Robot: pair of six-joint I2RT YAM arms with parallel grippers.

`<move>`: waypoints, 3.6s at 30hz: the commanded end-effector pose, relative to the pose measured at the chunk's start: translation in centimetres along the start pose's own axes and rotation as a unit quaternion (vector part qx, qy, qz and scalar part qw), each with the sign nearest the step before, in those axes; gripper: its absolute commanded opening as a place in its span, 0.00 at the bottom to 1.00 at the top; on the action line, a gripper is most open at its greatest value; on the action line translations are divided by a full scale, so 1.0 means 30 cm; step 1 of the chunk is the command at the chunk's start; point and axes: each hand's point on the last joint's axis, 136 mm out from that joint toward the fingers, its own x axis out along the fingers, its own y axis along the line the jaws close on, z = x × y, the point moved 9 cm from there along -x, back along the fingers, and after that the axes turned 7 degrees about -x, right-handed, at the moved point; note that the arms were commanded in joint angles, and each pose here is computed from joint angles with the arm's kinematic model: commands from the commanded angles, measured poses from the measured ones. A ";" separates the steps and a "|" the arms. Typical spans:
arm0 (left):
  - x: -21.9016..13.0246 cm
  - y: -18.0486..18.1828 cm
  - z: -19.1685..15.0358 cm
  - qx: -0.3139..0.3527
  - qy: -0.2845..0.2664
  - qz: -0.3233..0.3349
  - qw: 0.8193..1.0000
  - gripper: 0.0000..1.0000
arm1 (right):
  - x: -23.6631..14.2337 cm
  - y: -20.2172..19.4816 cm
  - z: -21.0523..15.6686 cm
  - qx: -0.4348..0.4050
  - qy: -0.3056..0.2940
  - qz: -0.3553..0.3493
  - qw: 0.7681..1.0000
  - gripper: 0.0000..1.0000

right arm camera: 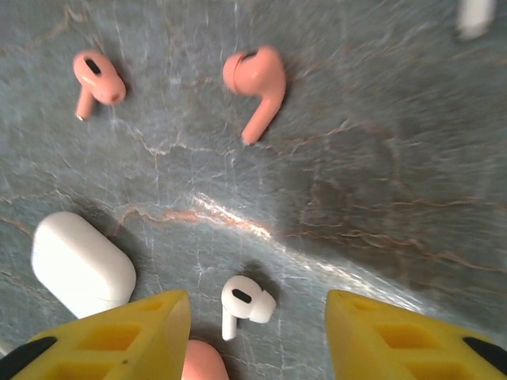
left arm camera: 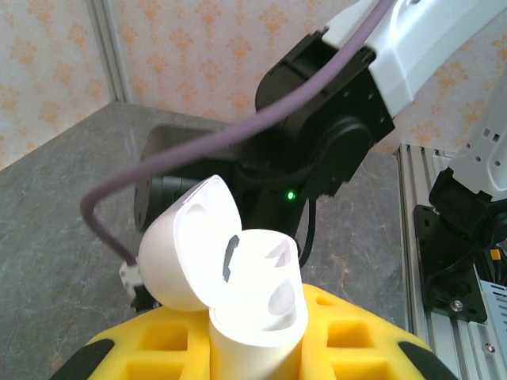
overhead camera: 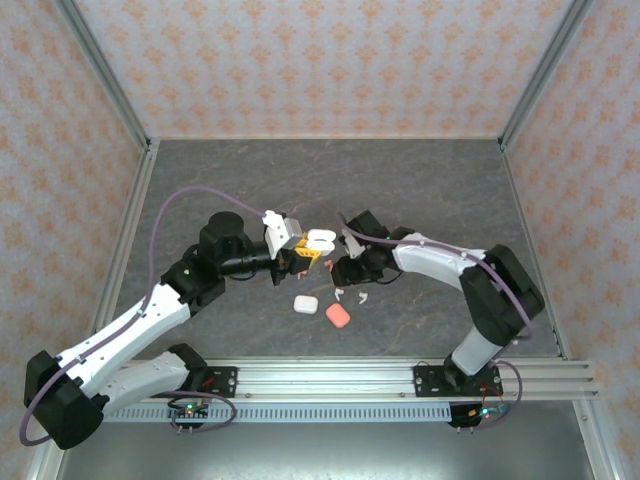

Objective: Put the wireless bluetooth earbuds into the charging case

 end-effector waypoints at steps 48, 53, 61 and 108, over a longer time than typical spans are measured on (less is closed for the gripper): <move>-0.011 -0.009 0.039 0.000 -0.012 0.008 1.000 0.00 | 0.076 0.024 -0.060 -0.019 0.049 0.002 0.999 0.22; -0.010 -0.006 0.034 -0.005 -0.010 0.012 1.000 0.00 | 0.028 0.035 -0.038 -0.019 -0.001 -0.002 1.000 0.22; 0.019 0.014 0.011 -0.036 -0.015 0.014 0.999 0.00 | -0.195 0.047 -0.012 -0.021 -0.157 -0.039 0.987 0.20; 0.157 0.041 -0.015 -0.069 0.019 -0.038 0.997 0.00 | -0.591 0.284 -0.027 -0.192 -0.388 0.062 0.899 0.19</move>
